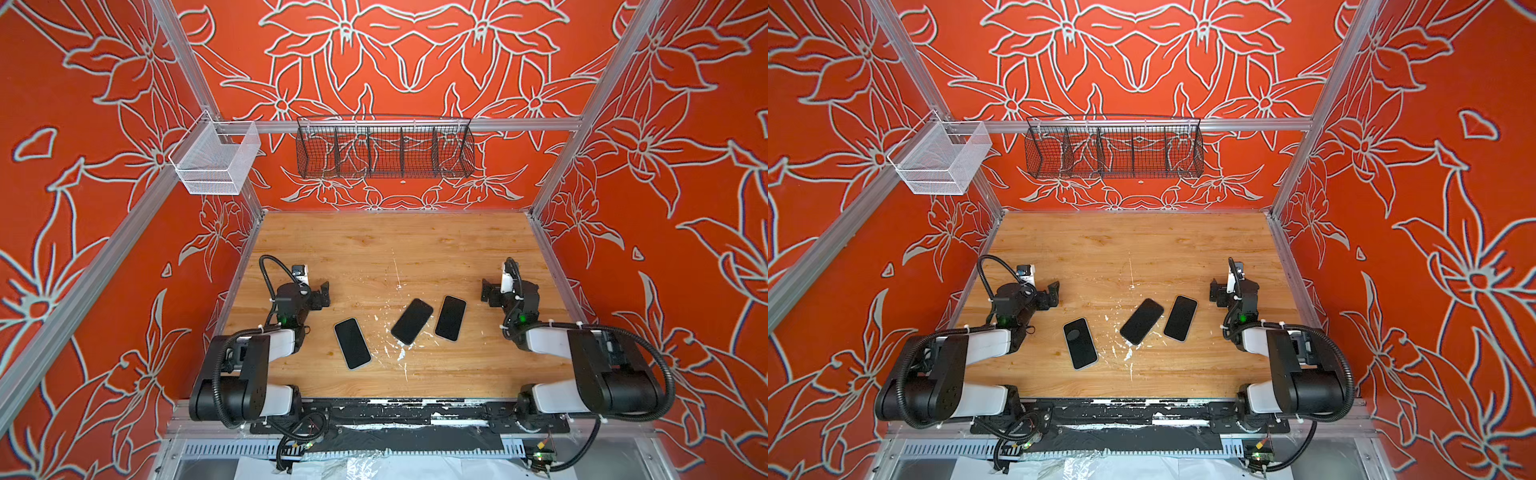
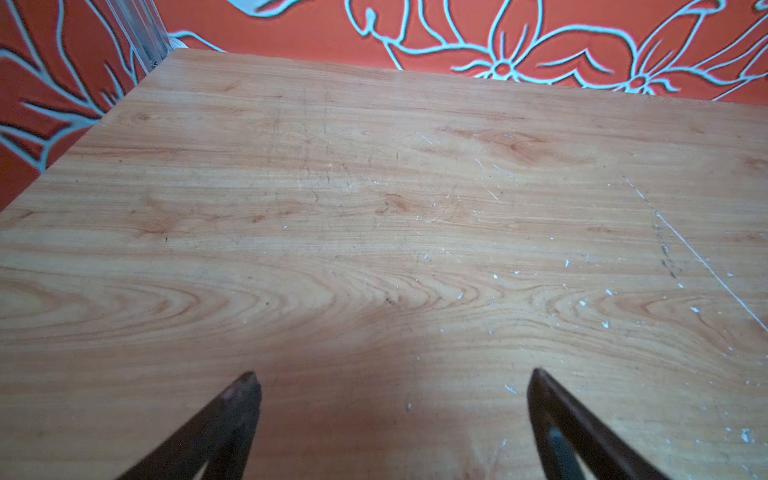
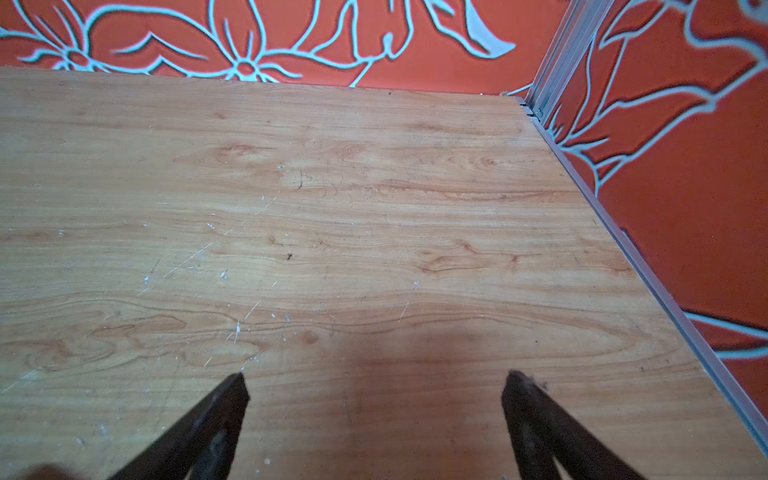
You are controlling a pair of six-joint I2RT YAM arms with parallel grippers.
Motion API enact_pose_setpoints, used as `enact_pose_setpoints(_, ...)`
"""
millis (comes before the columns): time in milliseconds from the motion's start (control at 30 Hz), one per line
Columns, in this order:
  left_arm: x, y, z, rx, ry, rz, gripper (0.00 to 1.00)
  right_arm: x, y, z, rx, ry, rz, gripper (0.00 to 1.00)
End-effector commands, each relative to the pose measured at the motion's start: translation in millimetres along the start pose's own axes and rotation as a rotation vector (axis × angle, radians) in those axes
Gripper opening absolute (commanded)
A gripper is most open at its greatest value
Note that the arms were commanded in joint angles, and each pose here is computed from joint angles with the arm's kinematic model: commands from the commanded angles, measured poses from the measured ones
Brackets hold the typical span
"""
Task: Take the phone out of the phone case
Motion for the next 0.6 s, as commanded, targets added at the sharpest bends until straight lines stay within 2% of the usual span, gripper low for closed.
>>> enact_pose_setpoints(0,1.1,2.3,0.4,0.008,0.015,-0.026,0.97,-2.2,3.7,-0.7,-0.003,-0.015,-0.003,0.98)
enact_pose_setpoints(567,-1.8,4.4,2.8,0.019,0.044,-0.017,0.97,-2.4,4.3,-0.9,-0.003,-0.015,-0.004,0.98)
Point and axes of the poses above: each gripper's point midway between its finger pads, its own x axis back along the fingers, its own z axis along the line the jaws close on, y = z × x, the point moved 6 cm from there along x, back along the fingers, and after that the axes turned 9 degrees about x, right-handed, at the moved point
